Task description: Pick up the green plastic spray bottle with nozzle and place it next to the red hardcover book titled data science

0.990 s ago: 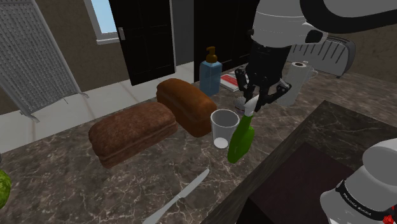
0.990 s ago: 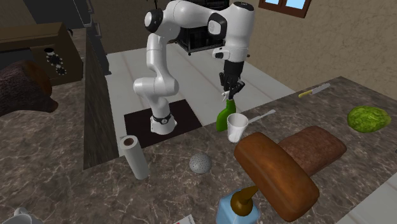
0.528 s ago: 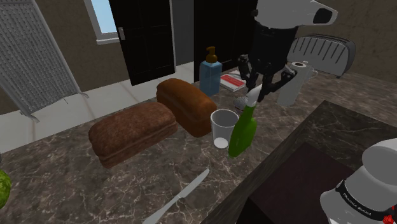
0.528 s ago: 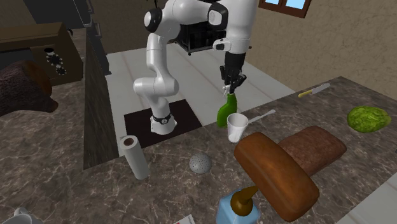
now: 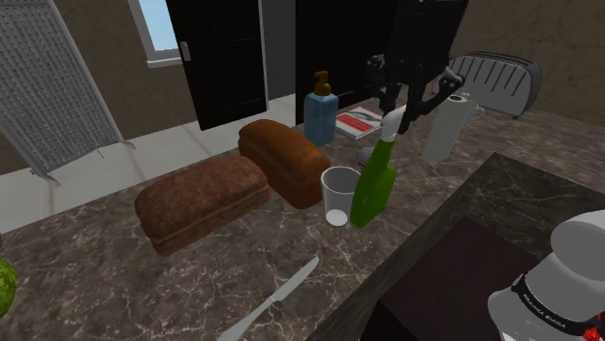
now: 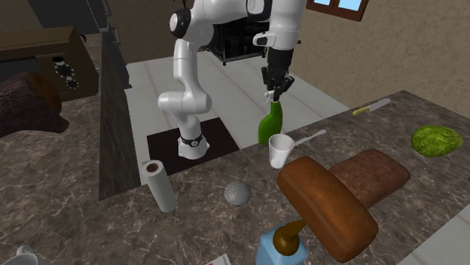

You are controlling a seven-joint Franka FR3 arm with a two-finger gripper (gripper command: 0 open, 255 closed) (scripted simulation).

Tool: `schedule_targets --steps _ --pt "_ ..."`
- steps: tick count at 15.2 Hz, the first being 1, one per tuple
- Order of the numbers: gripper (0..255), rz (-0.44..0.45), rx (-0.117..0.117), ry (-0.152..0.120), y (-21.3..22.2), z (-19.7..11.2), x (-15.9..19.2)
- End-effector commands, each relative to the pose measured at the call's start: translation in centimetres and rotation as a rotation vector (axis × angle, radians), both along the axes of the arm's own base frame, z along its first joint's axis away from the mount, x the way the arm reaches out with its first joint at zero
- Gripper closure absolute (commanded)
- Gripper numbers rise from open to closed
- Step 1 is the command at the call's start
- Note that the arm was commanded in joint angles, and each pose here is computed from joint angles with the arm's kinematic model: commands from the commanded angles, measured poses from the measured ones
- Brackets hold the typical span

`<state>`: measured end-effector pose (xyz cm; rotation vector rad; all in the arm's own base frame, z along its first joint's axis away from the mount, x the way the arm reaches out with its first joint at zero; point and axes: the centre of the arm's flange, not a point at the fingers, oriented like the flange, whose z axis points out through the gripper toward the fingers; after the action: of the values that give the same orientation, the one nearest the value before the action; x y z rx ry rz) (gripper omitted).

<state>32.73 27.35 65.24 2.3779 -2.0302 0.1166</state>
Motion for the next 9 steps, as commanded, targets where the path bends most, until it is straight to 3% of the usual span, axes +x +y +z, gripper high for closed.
schedule_targets --steps 1,9 --pt "255 0.000 0.000 0.000 0.0 1.1 -0.1" --pt "255 0.000 0.000 0.000 -8.6 1.5 3.3"
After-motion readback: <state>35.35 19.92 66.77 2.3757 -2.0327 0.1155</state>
